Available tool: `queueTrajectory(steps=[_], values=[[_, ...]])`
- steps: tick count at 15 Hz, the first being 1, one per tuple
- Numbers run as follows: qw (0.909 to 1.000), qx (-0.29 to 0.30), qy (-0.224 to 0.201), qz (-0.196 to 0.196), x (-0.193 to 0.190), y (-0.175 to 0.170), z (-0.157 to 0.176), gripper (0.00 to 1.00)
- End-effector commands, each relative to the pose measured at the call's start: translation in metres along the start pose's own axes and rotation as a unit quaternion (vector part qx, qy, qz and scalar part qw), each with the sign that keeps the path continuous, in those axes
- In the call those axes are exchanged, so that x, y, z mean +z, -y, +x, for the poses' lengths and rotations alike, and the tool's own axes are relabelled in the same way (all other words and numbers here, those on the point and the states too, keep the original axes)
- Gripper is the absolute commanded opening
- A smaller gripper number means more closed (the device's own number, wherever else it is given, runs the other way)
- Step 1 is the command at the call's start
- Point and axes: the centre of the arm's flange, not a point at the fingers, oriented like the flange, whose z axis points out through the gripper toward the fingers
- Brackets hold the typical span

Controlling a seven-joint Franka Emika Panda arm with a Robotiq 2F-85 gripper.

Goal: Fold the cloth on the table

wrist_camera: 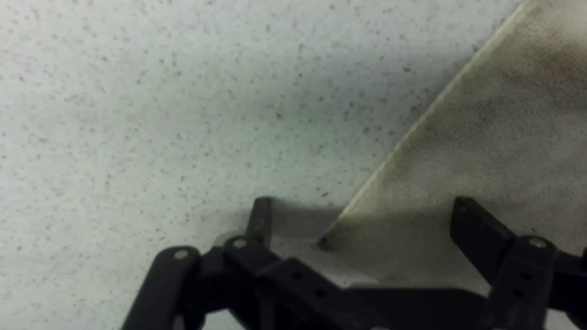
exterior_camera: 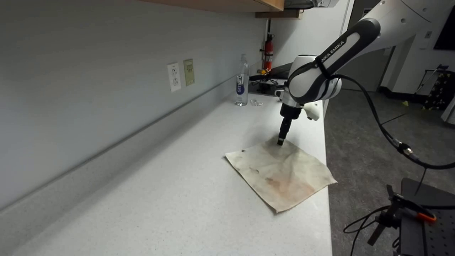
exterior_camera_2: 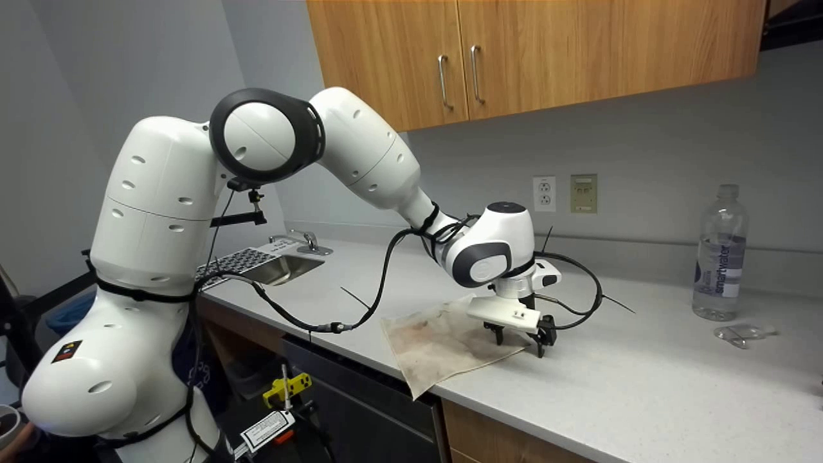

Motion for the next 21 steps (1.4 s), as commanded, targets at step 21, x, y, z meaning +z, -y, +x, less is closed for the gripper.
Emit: queueTrajectory(steps=[21], values=[[0.9998, -0.02, -0.001, 0.003, -0.009, 0.002, 0.014, 0.64]])
